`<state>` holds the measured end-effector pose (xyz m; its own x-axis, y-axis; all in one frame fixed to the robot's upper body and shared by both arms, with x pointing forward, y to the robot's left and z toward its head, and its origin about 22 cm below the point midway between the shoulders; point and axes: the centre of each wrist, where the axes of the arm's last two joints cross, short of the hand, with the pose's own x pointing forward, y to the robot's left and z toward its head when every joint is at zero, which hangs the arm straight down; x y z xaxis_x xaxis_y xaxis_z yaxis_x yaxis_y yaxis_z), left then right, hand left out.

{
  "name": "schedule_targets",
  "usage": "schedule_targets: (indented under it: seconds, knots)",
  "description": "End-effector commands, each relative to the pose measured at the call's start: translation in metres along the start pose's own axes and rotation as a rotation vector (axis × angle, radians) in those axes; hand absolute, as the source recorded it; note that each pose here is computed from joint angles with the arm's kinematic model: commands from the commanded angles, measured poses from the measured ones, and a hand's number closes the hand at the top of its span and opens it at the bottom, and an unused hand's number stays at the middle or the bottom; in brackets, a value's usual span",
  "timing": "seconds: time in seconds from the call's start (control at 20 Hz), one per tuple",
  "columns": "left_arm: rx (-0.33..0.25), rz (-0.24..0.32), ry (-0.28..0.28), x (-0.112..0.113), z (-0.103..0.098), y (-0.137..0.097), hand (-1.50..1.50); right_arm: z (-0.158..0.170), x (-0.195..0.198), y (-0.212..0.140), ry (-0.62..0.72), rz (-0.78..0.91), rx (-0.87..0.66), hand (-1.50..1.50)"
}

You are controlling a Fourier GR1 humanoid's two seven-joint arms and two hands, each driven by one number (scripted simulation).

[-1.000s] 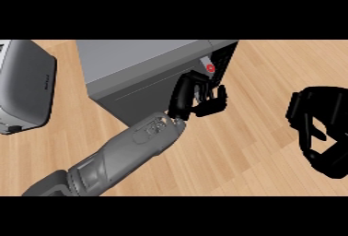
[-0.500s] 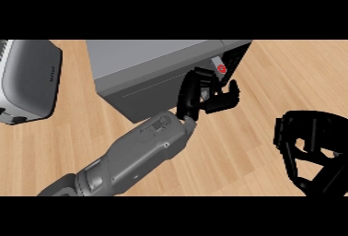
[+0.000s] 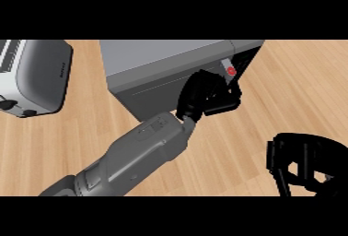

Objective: Pick up the milk, place it into the microwave and close the microwave

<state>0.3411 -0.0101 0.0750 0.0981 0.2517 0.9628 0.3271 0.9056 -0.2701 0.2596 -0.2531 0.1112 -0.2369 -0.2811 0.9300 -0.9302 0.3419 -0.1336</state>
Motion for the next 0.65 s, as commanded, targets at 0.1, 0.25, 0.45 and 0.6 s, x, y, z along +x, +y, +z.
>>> schedule_targets:
  seconds: [0.1,0.25,0.45,0.6]
  knots:
    - [0.203,0.135,0.062,-0.021,-0.005,0.064,1.50,-0.002,-0.005,0.023,-0.034,-0.029,-0.015,1.50]
    - [0.165,0.147,0.052,-0.026,-0.004,0.068,1.50,-0.003,-0.004,0.030,-0.034,-0.024,-0.020,1.50]
    - [0.155,0.158,0.056,-0.032,-0.002,0.082,1.50,-0.005,-0.006,0.047,-0.043,-0.035,-0.028,1.50]
    - [0.145,0.174,0.058,-0.037,-0.001,0.084,1.50,-0.008,-0.006,0.056,-0.050,-0.034,-0.040,1.50]
